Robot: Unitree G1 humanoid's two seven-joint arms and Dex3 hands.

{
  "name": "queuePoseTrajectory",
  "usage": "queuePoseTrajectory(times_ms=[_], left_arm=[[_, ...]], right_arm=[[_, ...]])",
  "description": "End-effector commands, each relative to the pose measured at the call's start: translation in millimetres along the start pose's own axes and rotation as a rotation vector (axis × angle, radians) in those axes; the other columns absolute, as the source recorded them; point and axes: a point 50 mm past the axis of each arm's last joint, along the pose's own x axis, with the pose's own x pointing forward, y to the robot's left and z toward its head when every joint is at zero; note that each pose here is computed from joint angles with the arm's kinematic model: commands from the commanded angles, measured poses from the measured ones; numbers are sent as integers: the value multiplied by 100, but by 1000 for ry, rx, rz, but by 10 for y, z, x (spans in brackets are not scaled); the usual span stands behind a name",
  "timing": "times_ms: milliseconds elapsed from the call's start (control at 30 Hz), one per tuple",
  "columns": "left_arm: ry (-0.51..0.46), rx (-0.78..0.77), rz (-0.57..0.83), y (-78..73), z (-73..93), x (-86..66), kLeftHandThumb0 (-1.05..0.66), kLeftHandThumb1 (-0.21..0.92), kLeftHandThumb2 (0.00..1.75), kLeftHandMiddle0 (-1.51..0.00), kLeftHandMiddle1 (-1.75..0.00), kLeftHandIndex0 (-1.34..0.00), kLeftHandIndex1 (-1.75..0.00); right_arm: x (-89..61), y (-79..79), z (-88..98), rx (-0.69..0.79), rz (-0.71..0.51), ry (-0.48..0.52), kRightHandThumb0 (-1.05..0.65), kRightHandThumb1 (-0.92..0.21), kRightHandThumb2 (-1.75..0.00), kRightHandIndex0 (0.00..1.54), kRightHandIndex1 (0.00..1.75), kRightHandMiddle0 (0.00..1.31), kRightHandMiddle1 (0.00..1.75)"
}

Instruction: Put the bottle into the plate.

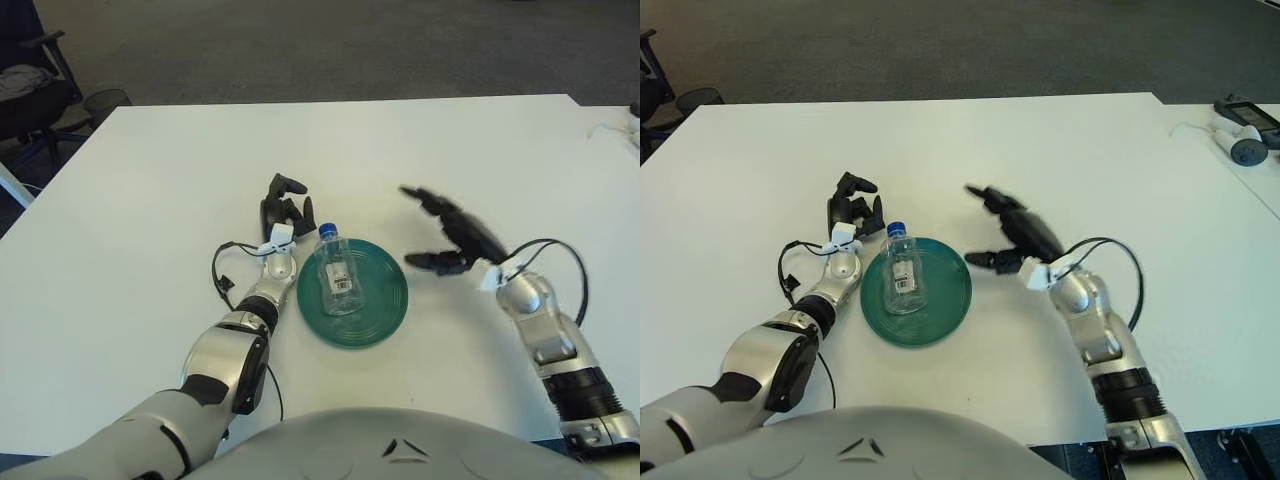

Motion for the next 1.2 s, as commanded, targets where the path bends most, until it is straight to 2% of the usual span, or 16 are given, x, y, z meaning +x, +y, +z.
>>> queuePoseTrajectory(times_ms=[0,200,1133,1167], left_arm=[[58,24,3,71,-133,-86,-46,37,124,-115,-175,-57,-175],[55,18,4,77,-133,-92,-46,36,125,-115,-175,-57,-175],[18,27,1,86,-133,-156,-47,34,128,-119,-175,-59,-175],[6,25,-2,83,-127,-172,-47,34,128,-119,-175,-59,-175]], right_arm=[[35,-10,5,59,-95,-18,-88,-92,-24,22,6,0,68],[35,-2,5,61,-107,-24,-87,-92,-22,24,6,0,72],[-32,6,58,61,-109,-32,-86,-92,-22,24,5,0,73],[-86,137,-58,153,-131,37,-86,-92,-22,24,5,0,73]])
